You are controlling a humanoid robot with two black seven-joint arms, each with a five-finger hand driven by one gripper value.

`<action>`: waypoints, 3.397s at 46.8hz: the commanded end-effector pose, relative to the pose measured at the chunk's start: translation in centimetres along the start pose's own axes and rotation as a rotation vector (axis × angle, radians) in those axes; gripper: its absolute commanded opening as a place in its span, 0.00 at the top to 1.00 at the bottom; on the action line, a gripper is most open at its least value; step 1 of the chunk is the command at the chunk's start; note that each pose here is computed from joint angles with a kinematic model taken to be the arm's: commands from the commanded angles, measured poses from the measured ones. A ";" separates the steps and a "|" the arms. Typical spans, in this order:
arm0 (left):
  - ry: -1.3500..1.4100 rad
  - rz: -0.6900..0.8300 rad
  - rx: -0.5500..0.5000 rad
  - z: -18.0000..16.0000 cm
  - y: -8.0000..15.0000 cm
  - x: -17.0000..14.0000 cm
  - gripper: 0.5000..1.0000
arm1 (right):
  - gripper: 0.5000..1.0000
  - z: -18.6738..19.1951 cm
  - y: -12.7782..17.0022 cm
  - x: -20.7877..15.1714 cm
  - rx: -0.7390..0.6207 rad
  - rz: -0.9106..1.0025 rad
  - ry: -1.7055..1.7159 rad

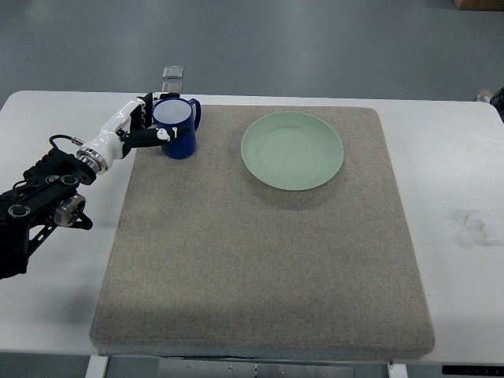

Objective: Place cup left of plate with left hand

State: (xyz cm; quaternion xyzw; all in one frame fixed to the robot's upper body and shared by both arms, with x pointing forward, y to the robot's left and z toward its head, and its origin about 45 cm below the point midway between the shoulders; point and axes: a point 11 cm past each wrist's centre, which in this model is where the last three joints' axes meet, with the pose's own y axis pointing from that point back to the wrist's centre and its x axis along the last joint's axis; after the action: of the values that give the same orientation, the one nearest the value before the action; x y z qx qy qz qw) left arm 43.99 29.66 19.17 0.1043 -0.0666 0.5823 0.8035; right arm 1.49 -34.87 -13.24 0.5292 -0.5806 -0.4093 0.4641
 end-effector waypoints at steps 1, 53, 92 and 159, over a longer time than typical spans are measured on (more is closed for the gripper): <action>0.001 -0.001 -0.001 0.0 0.0 -0.1 0.57 | 0.14 0.0 0.0 0.0 0.000 0.000 0.000; 0.061 0.008 -0.037 1.3 -0.7 -0.5 0.07 | 0.14 0.0 0.0 0.0 0.000 0.001 0.000; 0.472 0.248 -0.137 4.9 -1.8 4.8 0.02 | 0.14 0.0 0.0 0.0 0.000 0.000 0.001; 0.686 0.251 -0.094 3.7 -3.4 4.6 0.01 | 0.14 0.0 0.0 0.0 0.000 0.000 0.001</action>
State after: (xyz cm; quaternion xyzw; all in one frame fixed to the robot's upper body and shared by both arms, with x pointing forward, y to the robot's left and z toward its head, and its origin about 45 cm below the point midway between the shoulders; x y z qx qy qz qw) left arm 48.65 32.16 23.42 -0.1418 0.1673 0.6750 0.7045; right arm 1.49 -34.87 -13.24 0.5293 -0.5805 -0.4092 0.4642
